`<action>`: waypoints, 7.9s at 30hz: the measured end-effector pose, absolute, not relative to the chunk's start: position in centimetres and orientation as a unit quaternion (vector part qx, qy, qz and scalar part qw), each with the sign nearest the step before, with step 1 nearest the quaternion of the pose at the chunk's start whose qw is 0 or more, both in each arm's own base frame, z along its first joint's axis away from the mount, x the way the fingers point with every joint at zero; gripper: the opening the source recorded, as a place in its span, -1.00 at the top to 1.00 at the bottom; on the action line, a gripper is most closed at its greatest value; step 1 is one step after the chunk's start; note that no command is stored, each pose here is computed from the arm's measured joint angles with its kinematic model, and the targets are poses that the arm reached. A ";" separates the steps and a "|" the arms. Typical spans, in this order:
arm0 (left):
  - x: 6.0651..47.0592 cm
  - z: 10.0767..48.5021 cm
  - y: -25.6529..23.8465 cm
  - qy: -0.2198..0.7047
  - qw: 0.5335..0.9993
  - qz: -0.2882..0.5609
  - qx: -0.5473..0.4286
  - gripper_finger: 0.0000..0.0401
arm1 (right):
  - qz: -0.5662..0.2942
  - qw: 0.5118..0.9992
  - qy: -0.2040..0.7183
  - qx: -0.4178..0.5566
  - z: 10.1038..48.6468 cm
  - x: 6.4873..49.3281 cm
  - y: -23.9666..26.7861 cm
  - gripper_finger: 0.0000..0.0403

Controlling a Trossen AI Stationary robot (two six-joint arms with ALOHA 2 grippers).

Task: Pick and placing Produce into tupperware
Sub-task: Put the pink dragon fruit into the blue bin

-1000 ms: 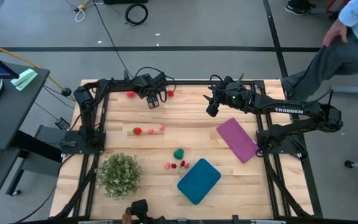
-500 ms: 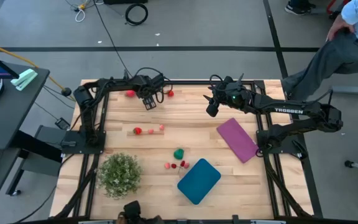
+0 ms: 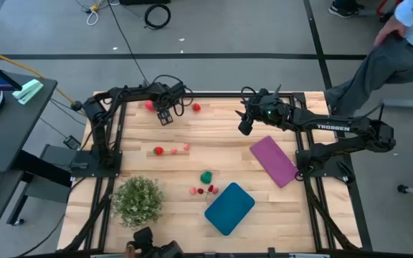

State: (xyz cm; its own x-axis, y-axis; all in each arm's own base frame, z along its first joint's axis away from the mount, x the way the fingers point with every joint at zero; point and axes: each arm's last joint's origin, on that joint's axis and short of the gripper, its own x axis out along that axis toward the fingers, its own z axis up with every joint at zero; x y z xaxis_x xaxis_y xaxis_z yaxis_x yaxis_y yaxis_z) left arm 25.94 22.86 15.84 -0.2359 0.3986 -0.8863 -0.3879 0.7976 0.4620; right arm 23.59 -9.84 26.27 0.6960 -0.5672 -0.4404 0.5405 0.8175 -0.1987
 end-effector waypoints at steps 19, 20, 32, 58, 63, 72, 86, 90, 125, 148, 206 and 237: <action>22.5 19.6 23.9 0.667 0.671 0.306 -0.103 -0.14 | -0.304 0.914 0.271 -0.003 25.8 23.3 -9.7 -0.06; 22.3 19.5 23.9 0.670 0.666 0.309 -0.109 -0.16 | -0.304 0.913 0.272 -0.002 25.7 23.3 -9.7 -0.06; 20.8 19.5 24.6 0.709 0.647 0.270 -0.078 -0.35 | -0.303 0.909 0.286 -0.001 25.5 23.2 -9.7 -0.06; 19.1 17.6 25.6 0.695 0.647 0.300 -0.094 -0.27 | -0.303 0.907 0.292 0.003 25.4 23.1 -9.7 -0.06; 19.1 17.6 25.6 0.714 0.653 0.249 -0.046 -0.27 | -0.303 0.907 0.292 0.003 25.4 23.1 -9.7 -0.06; 19.3 17.7 25.8 0.714 0.661 0.230 -0.016 -0.36 | -0.303 0.907 0.292 0.003 25.4 23.1 -9.7 -0.06; 18.9 16.3 25.3 0.709 0.669 0.222 -0.031 -0.41 | -0.303 0.907 0.292 0.003 25.4 23.1 -9.7 -0.06; 19.1 15.9 25.4 0.693 0.679 0.241 -0.029 -0.41 | -0.303 0.907 0.292 0.003 25.4 23.1 -9.7 -0.06; 18.7 14.1 26.8 0.665 0.694 0.263 -0.089 -0.40 | -0.303 0.907 0.292 0.001 25.4 23.1 -9.7 -0.06; 20.1 14.7 26.1 0.640 0.708 0.284 -0.094 -0.17 | -0.302 0.907 0.293 -0.002 25.4 23.1 -9.7 -0.06; 45.4 19.0 -9.1 0.256 0.955 -0.145 -0.046 -0.23 | -0.306 0.905 0.296 0.013 25.2 23.0 -9.6 -0.06; 47.8 17.5 -9.8 0.445 0.874 -0.160 -0.109 -0.35 | -0.308 0.898 0.312 0.026 24.9 22.8 -9.6 -0.06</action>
